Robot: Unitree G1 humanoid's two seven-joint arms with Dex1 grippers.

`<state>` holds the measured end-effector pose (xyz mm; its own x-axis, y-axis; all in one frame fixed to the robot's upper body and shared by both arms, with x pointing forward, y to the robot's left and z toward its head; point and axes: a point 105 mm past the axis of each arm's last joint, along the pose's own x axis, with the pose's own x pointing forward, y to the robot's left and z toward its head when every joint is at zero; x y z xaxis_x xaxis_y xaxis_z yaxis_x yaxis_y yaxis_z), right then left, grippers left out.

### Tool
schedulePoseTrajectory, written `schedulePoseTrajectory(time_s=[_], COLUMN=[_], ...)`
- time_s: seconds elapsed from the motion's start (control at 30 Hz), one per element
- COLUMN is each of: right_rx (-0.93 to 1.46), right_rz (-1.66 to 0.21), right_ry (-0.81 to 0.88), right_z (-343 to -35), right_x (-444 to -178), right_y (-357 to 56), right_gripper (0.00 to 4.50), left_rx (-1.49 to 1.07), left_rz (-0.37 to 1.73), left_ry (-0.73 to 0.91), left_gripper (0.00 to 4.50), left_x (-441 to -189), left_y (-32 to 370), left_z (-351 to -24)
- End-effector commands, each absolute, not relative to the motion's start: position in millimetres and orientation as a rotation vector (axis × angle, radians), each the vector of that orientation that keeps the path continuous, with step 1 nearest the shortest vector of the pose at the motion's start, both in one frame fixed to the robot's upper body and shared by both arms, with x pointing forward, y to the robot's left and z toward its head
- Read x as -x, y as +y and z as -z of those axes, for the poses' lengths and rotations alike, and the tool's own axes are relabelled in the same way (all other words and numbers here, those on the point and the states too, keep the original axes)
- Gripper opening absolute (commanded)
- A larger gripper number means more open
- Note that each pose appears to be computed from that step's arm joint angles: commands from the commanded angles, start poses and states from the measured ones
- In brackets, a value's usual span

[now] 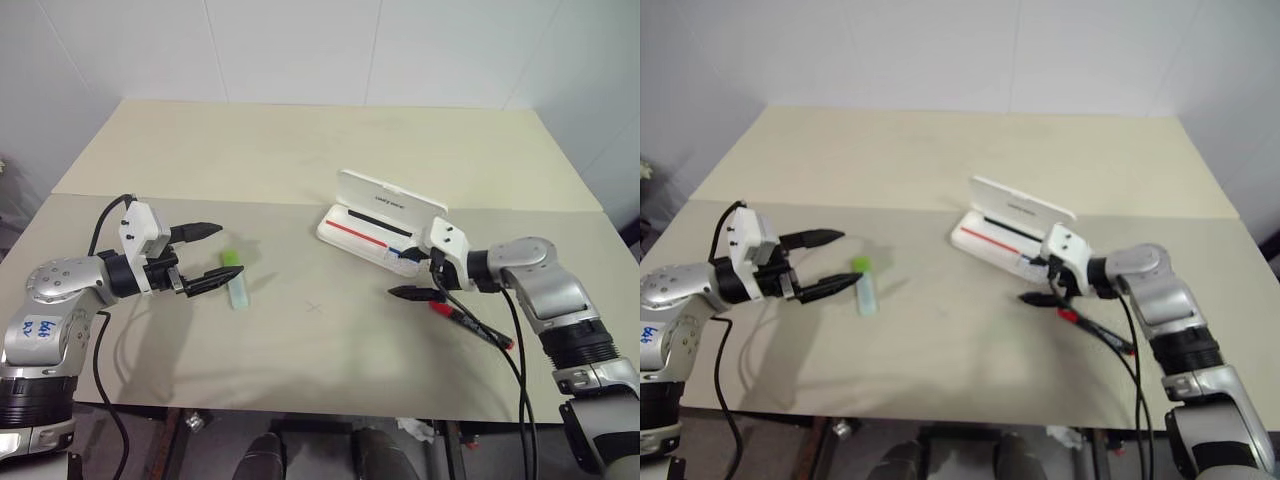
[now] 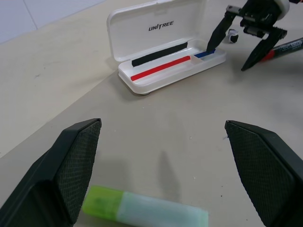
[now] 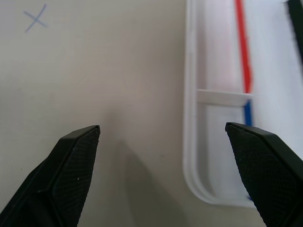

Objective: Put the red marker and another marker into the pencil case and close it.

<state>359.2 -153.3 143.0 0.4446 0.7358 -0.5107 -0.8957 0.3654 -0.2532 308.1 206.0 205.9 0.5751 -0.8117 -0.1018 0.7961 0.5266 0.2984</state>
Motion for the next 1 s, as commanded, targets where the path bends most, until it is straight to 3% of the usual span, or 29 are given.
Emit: schedulePoseTrajectory(time_s=[0.03,0.13,0.23,0.53,0.6,0.8,1.0], right_rx=[0.562,0.589,0.626,0.644,0.648,0.618,0.600], right_rz=[-1.084,-1.075,-1.046,-1.040,-1.036,-1.140,-1.218], right_ry=[0.312,0.316,0.327,0.292,0.284,0.057,0.046], right_z=[-148.5,-147.8,-144.9,-153.4,-154.8,-185.9,-191.5], right_x=[-360.9,-365.2,-371.7,-379.3,-380.1,-366.0,-343.0], right_y=[-148.2,-146.5,-147.3,-141.2,-141.3,-128.7,-117.8], right_gripper=[4.50,4.50,3.88,0.57,0.01,0.01,0.01], left_rx=[-0.337,-0.338,-0.337,-0.336,-0.336,-0.334,-0.332], left_rz=[0.959,0.950,0.945,0.934,0.933,0.932,0.931], left_ry=[-0.089,-0.084,-0.086,-0.091,-0.092,-0.092,-0.094], left_gripper=[4.45,4.45,4.50,4.50,4.50,4.50,4.50], left_x=[-305.1,-303.3,-302.0,-300.1,-299.7,-299.0,-299.3], left_y=[207.1,209.2,209.9,211.0,211.0,211.5,213.0], left_z=[-216.4,-215.8,-215.5,-215.6,-215.6,-214.9,-216.5])
